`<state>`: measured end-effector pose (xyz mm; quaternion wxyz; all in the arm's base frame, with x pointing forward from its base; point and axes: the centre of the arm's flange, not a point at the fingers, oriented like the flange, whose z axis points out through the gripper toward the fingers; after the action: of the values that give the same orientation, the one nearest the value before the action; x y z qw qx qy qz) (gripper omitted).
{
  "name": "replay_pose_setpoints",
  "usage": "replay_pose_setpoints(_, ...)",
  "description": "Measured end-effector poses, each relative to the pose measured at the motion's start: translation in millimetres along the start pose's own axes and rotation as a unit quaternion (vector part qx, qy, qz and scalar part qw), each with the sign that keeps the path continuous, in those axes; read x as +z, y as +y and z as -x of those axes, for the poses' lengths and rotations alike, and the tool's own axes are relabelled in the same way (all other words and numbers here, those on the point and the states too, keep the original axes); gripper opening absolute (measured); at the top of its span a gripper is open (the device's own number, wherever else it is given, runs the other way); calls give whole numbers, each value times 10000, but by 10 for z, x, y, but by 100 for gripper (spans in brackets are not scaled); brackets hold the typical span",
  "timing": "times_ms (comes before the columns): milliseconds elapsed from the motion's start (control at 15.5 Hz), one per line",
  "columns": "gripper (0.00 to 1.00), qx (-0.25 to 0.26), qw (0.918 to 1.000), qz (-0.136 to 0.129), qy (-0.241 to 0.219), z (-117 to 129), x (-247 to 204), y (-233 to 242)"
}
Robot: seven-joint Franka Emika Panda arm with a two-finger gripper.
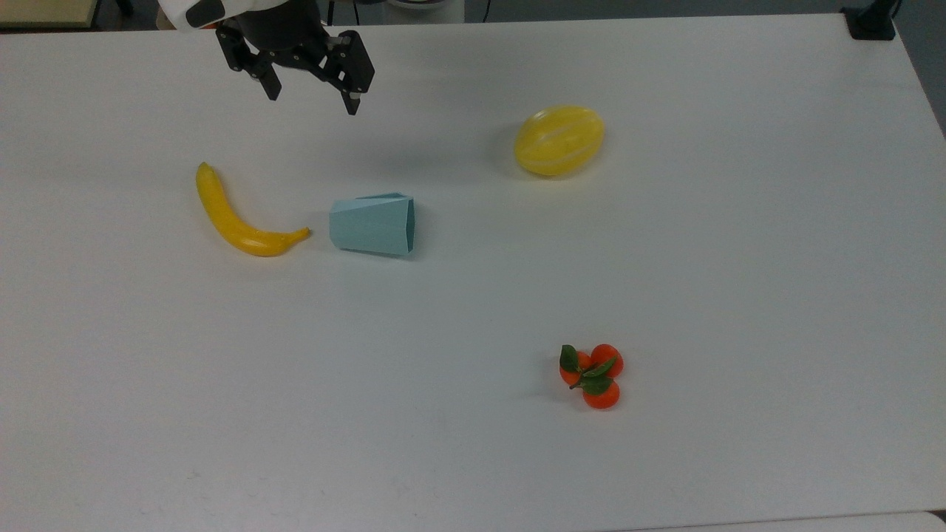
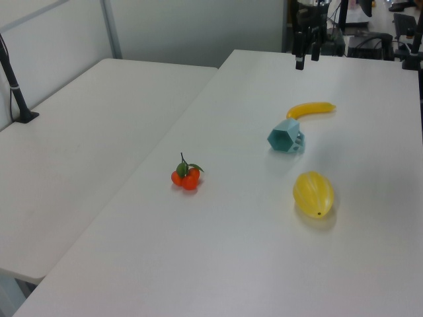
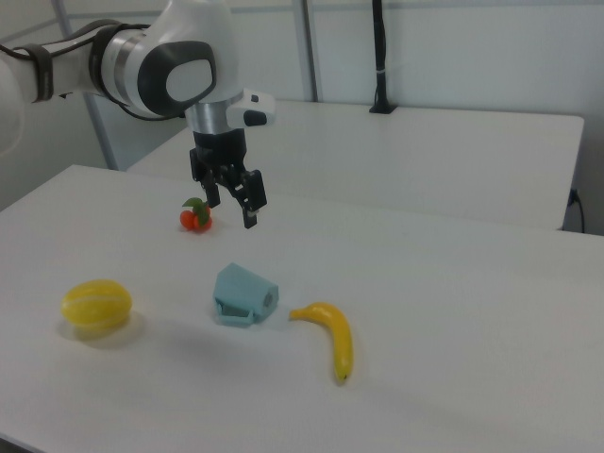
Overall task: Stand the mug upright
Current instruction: 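Move the open gripper down over the tipped light blue cup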
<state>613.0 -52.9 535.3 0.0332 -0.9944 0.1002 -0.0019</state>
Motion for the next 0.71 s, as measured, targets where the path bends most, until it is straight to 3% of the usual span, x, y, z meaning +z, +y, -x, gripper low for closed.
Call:
replay_pose_setpoints(515,100,-37,9997,75,-215,-89,296,-37)
replay_pose_setpoints(708,100,-351,9988,326,-77,-97,333,-312)
